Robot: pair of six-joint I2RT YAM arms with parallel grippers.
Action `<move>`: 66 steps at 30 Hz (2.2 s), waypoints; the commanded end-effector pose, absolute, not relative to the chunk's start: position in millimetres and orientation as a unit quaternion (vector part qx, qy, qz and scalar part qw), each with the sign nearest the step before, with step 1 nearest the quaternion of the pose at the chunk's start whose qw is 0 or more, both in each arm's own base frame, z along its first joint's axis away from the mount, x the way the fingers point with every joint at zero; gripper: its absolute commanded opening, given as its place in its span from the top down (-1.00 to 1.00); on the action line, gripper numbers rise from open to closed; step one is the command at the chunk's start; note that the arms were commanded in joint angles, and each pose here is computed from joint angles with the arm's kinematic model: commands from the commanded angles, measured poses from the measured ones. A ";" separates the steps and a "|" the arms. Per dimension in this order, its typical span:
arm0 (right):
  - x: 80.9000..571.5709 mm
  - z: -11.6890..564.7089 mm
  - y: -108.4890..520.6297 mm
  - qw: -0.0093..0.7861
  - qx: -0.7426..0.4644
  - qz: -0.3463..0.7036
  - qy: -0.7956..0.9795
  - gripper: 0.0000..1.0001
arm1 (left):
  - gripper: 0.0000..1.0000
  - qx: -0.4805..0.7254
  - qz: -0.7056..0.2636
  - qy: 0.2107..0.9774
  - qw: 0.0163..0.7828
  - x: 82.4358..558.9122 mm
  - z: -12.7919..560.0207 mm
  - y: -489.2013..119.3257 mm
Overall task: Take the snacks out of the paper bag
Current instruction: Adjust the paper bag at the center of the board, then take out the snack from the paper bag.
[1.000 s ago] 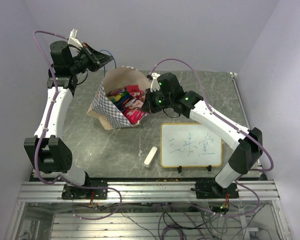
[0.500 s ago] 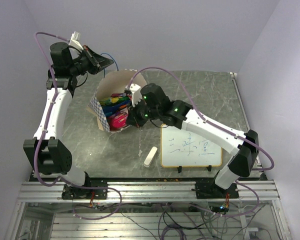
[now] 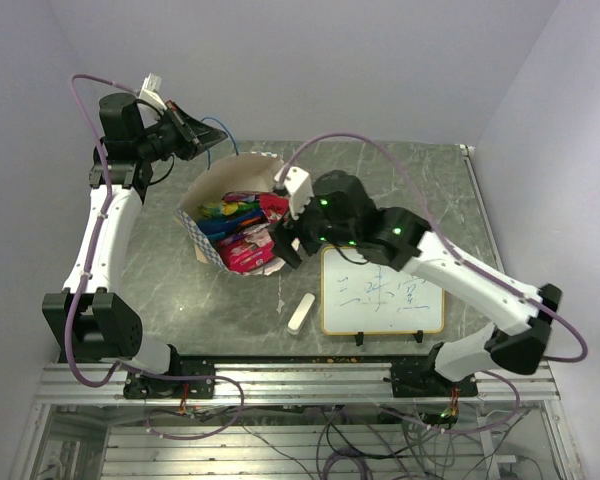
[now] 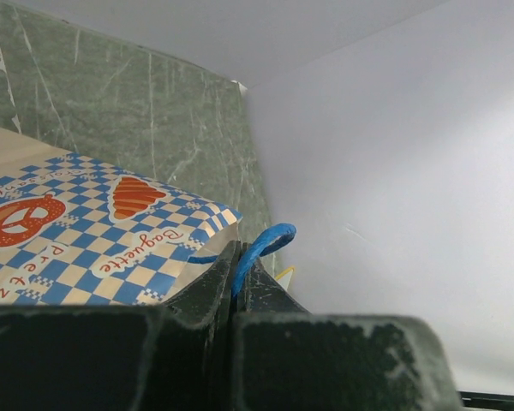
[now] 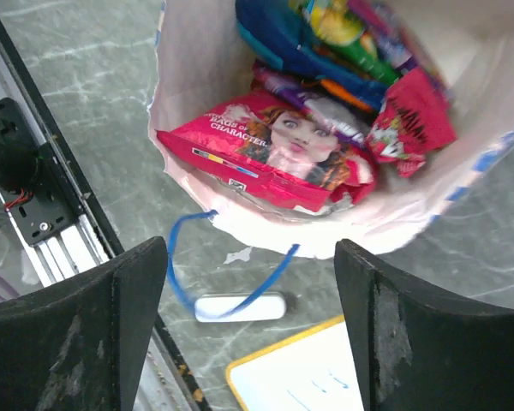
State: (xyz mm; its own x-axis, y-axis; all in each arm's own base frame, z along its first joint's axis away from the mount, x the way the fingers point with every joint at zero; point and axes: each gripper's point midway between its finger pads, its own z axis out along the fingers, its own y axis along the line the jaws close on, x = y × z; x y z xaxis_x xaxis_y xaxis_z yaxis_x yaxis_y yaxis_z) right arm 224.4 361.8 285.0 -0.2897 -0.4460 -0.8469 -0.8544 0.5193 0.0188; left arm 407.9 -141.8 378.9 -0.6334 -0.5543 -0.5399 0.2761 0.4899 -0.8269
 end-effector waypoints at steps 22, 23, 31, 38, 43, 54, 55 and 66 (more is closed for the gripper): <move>261.3 239.3 382.7 0.427 -0.775 0.179 0.430 -0.44 | 0.86 -0.103 -0.475 0.782 0.389 404.2 371.3 -140.0; 260.1 227.7 382.7 0.409 -0.786 0.182 0.427 -0.42 | 0.86 -0.108 -0.477 0.781 0.389 403.7 370.6 -139.9; 272.9 190.6 405.0 0.393 -0.802 0.166 0.418 -0.43 | 0.86 -0.130 -0.490 0.779 0.370 398.7 368.7 -142.0; 278.9 173.3 417.7 0.380 -0.817 0.157 0.405 -0.19 | 0.86 -0.130 -0.479 0.787 0.366 393.2 367.0 -139.4; 276.4 183.9 422.0 0.398 -0.806 0.169 0.405 0.32 | 0.86 -0.130 -0.472 0.790 0.370 390.7 365.8 -136.3; 291.5 272.9 428.2 0.498 -0.745 0.178 0.407 1.00 | 0.86 -0.129 -0.472 0.789 0.372 390.2 367.6 -135.1; 292.8 282.7 427.3 0.509 -0.737 0.178 0.408 1.00 | 0.86 -0.128 -0.472 0.789 0.372 390.3 368.0 -135.1; 309.3 381.8 396.7 0.613 -0.640 0.175 0.428 1.00 | 0.86 -0.127 -0.471 0.788 0.375 390.9 370.4 -134.5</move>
State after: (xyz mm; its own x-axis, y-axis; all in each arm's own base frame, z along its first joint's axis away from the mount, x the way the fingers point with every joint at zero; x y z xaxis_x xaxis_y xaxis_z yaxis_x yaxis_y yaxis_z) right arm 299.1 402.2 291.4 0.5214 -0.4632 -0.7166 -0.8265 -0.0654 -0.5591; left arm 396.5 -137.4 344.8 -0.7212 -0.5524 -0.4181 0.0926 0.5212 -0.8484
